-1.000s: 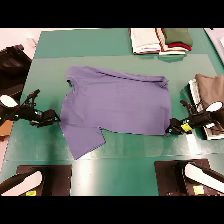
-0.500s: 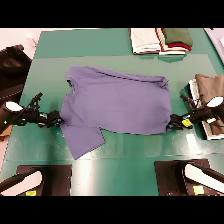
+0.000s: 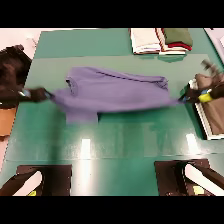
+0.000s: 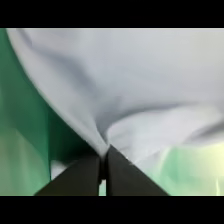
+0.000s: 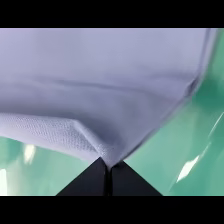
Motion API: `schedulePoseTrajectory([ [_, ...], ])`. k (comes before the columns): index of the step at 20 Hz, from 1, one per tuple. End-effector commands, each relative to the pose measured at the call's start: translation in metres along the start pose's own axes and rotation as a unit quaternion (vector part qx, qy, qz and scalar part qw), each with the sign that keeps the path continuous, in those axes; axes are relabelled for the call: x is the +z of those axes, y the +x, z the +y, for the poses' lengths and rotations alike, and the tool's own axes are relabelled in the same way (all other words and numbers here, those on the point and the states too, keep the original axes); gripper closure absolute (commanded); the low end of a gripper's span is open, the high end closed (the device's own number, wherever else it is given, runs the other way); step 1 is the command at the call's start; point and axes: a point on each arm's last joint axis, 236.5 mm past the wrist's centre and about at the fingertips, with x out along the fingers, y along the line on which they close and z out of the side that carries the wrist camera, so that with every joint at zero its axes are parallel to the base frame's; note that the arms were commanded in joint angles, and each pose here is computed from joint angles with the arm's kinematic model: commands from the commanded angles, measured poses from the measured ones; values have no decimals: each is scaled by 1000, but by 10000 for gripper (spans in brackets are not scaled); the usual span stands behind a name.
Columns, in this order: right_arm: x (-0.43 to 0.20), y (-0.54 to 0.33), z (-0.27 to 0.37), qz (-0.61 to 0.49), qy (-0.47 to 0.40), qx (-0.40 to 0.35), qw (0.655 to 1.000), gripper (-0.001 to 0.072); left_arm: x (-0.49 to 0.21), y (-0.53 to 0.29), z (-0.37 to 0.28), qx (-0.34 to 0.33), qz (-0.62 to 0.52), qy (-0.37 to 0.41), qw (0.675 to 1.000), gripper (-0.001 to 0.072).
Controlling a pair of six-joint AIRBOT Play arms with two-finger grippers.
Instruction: Fold the shirts.
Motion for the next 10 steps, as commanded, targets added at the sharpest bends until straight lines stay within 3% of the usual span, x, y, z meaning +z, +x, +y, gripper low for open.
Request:
schedulePoseTrajectory([
  [1,68,-116,49,-192,-87,-37,977,694,94,-132,-98,-7,-193,124,973,681],
  [5,89,-282,131,-414,-186,-79,887,694,133,-294,-215,-19,-381,231,895,681],
  [10,60,-377,189,-516,-232,-90,820,694,122,-415,-290,-37,-518,266,812,682],
])
